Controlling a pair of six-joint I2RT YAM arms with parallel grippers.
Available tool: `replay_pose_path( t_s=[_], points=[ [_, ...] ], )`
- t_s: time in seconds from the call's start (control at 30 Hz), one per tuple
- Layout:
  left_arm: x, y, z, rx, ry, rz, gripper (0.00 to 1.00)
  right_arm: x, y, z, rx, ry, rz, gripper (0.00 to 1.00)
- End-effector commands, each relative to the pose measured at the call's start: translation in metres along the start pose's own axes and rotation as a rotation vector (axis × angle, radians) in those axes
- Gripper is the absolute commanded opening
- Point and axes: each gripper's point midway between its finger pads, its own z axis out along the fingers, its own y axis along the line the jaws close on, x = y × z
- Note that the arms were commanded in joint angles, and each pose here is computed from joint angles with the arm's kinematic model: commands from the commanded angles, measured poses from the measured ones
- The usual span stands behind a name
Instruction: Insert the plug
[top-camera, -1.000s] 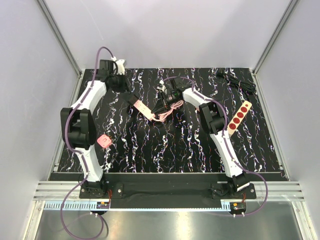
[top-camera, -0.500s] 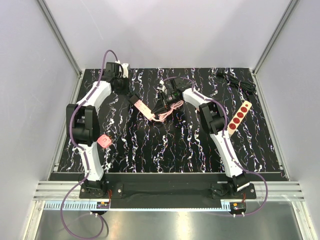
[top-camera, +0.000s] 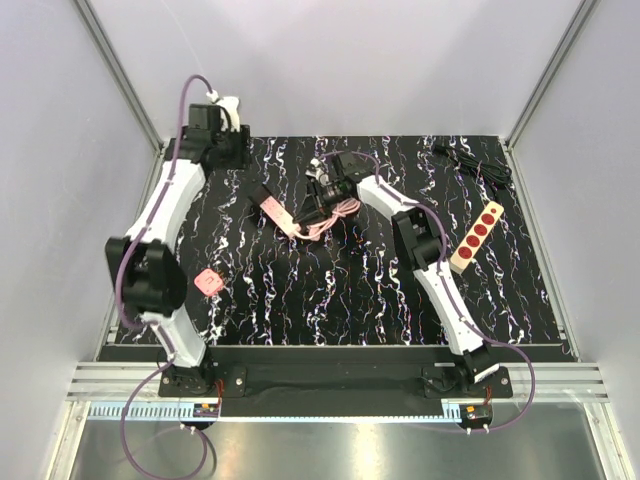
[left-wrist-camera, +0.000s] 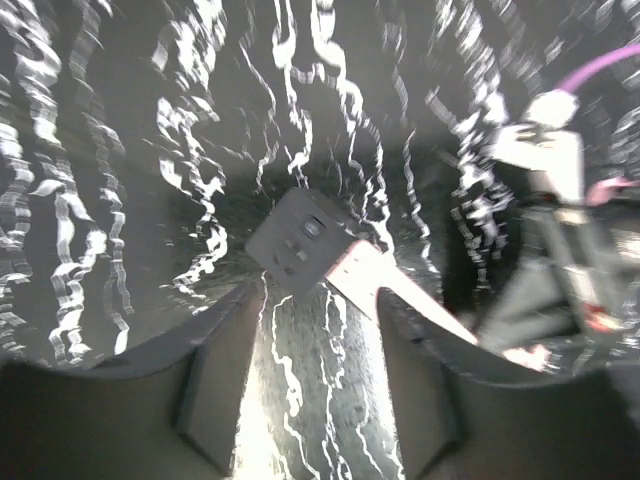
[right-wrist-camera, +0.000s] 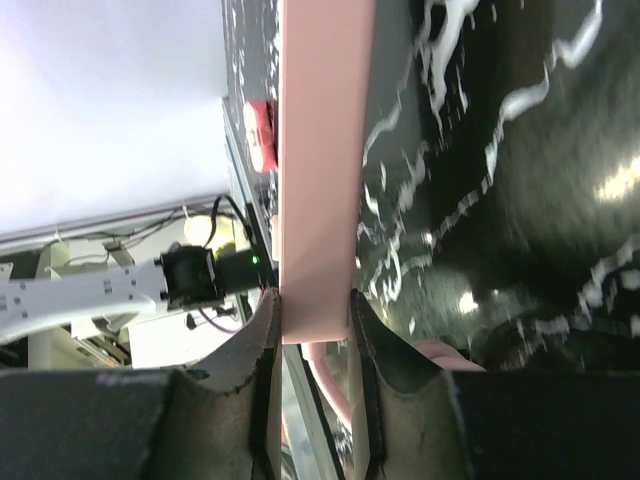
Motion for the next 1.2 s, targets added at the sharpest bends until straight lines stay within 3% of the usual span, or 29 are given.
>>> replay_pose_path(
  t_s=[0.0, 0.13, 0.17, 0.23, 0.27, 0.47, 0.57, 0.8, 1.17],
  points=[
    [-0.041, -0.008, -0.066, -0.027, -0.17, -0.008, 0.59, -0.019, -0.012, 0.027, 0.063, -0.055, -0.023, 0.06],
    [-0.01, -0.002, -0.083, -0.074, -0.153, -0.07, 0.64, -0.047, -0.013, 0.029, 0.052, -0.126, -0.004, 0.21],
    [-0.008, 0.001, -0.095, -0.098, -0.176, -0.093, 0.66, -0.058, -0.002, 0.026, 0.031, -0.156, -0.035, 0.33],
    [0.015, 0.002, -0.093, -0.101, -0.158, -0.109, 0.7, -0.066, 0.0, 0.022, 0.017, -0.177, -0.018, 0.41],
    [0.026, 0.0, -0.097, -0.089, -0.154, -0.121, 0.73, -0.071, 0.0, 0.019, 0.017, -0.195, -0.024, 0.5],
    [0.049, -0.002, -0.112, -0.086, -0.146, -0.135, 0.8, -0.082, 0.016, -0.01, 0.043, -0.255, -0.056, 0.63],
    [0.058, -0.002, -0.115, -0.082, -0.134, -0.12, 0.82, -0.092, 0.026, -0.031, 0.07, -0.309, -0.065, 0.75],
    [0.074, 0.011, -0.122, -0.144, -0.126, -0.092, 0.84, -0.094, 0.051, -0.062, 0.137, -0.381, -0.095, 0.77],
    [0.072, 0.003, -0.127, -0.094, -0.159, -0.234, 0.87, -0.065, 0.062, -0.082, 0.398, -0.386, -0.184, 0.76]
  ],
)
